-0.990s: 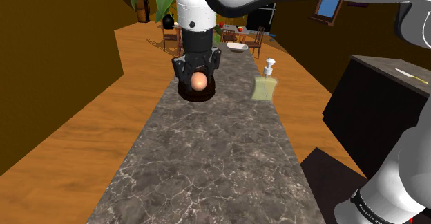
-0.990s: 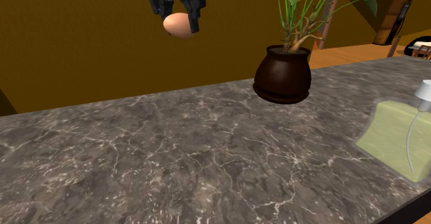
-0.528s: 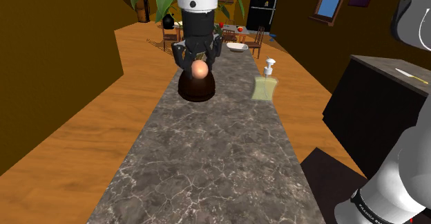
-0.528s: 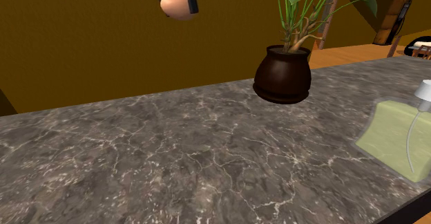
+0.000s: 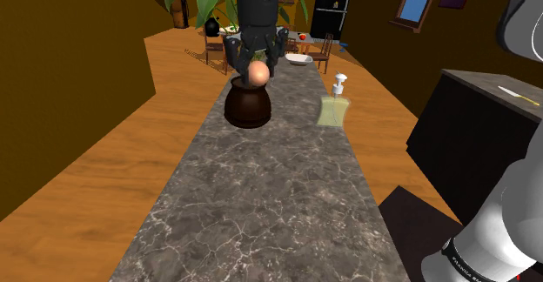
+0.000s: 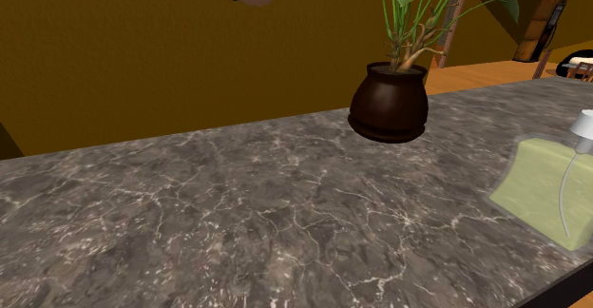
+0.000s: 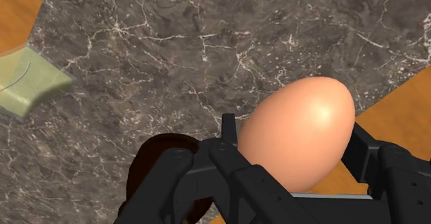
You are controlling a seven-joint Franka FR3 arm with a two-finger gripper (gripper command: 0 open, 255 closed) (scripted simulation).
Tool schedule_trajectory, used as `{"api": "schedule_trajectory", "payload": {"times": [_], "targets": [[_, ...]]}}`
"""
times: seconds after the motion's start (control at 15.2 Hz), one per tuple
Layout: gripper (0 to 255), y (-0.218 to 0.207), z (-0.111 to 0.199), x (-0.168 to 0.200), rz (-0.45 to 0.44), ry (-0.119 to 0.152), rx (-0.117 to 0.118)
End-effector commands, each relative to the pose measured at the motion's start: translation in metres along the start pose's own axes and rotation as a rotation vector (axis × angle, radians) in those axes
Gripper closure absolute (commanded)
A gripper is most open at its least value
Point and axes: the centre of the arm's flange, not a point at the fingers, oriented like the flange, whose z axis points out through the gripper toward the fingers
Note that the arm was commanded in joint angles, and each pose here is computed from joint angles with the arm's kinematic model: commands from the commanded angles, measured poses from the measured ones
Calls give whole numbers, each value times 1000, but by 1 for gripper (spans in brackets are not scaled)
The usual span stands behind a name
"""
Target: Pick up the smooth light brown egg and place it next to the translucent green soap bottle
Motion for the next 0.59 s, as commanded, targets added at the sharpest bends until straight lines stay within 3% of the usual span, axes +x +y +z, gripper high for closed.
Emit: {"api": "schedule_trajectory", "payload": {"times": [0.0, 0.53], "targets": [[255, 24, 2, -2, 0, 0, 0], [255, 128, 13, -10, 0, 0, 0]]}}
